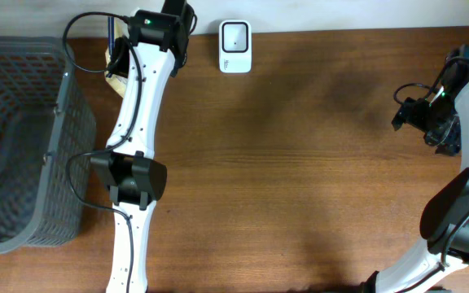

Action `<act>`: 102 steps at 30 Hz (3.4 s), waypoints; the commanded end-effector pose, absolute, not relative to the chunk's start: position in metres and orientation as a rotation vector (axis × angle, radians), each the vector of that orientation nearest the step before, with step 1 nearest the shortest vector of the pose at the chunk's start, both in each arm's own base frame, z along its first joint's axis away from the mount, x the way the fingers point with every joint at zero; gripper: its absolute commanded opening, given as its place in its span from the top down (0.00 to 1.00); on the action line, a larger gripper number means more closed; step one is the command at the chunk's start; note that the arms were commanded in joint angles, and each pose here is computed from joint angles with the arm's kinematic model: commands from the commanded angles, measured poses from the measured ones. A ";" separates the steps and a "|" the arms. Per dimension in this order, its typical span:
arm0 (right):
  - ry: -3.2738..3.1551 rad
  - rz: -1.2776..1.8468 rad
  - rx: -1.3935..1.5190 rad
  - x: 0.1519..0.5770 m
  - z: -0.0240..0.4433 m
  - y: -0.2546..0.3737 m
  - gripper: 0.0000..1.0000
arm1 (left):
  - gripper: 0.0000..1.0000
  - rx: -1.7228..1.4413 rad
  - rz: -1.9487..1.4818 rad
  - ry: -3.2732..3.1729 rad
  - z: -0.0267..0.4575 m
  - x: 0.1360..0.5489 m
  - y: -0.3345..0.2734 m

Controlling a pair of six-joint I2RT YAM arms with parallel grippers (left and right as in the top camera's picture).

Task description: Scan the item barcode

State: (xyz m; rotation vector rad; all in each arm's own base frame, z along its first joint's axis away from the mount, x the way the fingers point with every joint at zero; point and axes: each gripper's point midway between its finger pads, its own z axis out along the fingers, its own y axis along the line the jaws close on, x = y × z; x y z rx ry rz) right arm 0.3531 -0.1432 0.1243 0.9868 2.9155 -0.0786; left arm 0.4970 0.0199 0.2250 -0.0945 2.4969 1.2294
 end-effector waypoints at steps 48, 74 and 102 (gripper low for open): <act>2.881 -0.093 0.991 0.355 0.133 -0.147 0.01 | 1.00 0.178 -0.302 2.907 0.014 0.473 -0.285; 2.570 0.362 -1.003 0.442 0.090 0.189 0.47 | 0.01 -0.154 0.146 2.872 0.100 0.515 -0.115; 2.383 0.249 -0.235 0.553 0.174 0.172 0.96 | 0.01 -0.154 0.146 2.872 0.100 0.515 -0.115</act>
